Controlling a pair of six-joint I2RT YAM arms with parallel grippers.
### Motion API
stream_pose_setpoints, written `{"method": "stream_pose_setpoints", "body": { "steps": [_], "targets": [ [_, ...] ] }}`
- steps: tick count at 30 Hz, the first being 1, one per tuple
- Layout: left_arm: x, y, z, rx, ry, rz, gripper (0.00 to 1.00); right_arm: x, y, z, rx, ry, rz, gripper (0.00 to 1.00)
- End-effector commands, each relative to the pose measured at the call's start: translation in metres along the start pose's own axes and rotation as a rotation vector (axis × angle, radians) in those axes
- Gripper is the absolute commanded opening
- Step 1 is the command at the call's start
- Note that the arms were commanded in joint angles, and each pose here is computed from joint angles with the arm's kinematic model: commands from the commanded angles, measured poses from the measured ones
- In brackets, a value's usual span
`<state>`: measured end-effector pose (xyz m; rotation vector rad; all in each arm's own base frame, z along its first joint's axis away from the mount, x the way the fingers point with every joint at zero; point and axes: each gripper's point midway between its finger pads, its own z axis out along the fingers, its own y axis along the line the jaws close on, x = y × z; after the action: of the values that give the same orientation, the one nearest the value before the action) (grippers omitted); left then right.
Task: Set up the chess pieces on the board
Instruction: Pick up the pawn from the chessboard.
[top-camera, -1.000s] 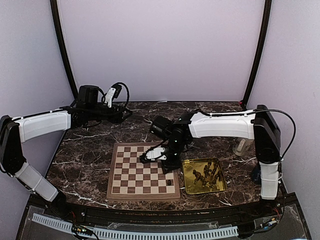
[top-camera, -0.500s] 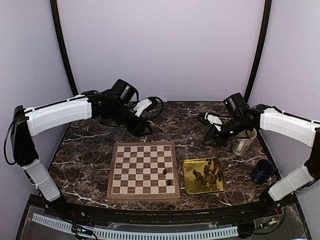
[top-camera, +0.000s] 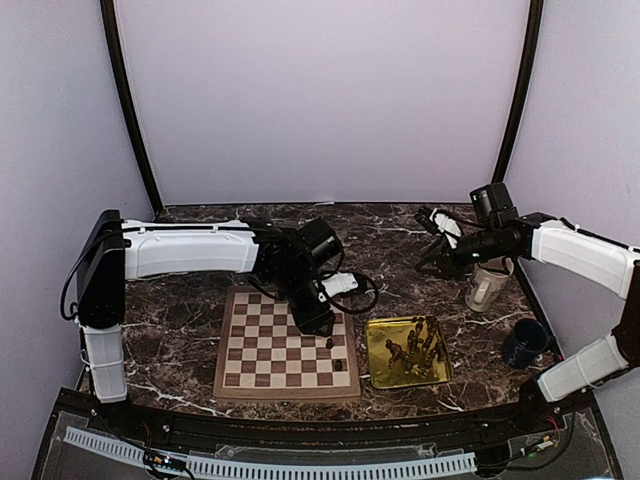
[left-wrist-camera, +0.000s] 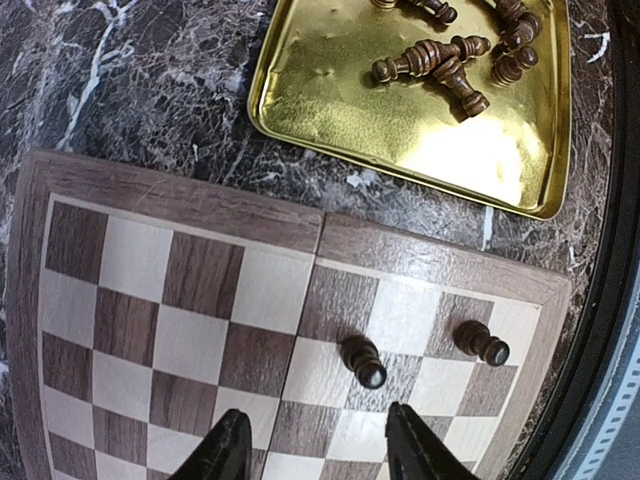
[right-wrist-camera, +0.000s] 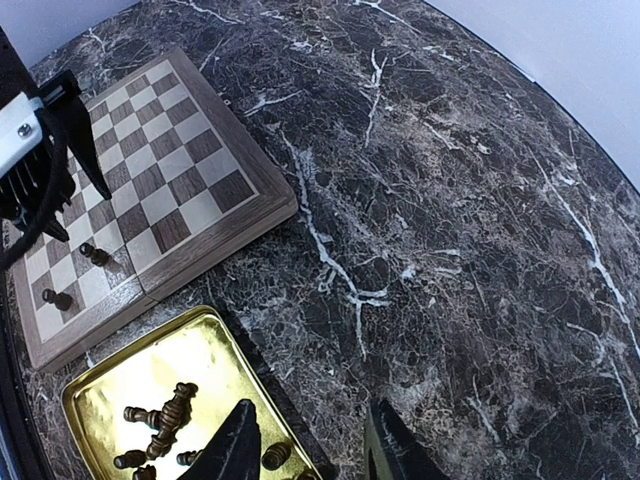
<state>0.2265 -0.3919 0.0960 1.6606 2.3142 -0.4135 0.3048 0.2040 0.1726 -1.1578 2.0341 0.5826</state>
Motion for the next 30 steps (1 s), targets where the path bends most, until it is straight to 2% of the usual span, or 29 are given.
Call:
{"method": "stream_pose_setpoints", "body": {
  "steps": [1, 12, 24, 30],
  "targets": [
    [-0.009, 0.0, 0.004, -0.015, 0.012, 0.045, 0.47, -0.002, 0.002, 0.005, -0.027, -0.019, -0.005, 0.37],
    [-0.01, -0.016, 0.023, 0.091, 0.016, 0.051, 0.43, 0.002, 0.003, 0.008, -0.035, -0.009, -0.009, 0.37],
    [0.0, -0.016, 0.025, 0.089, 0.062, 0.039, 0.18, 0.004, 0.004, 0.009, -0.045, -0.003, -0.007, 0.37],
    [0.006, -0.029, 0.007, 0.102, 0.055, 0.042, 0.11, 0.005, 0.005, 0.009, -0.047, -0.001, -0.007, 0.37]
  ]
}}
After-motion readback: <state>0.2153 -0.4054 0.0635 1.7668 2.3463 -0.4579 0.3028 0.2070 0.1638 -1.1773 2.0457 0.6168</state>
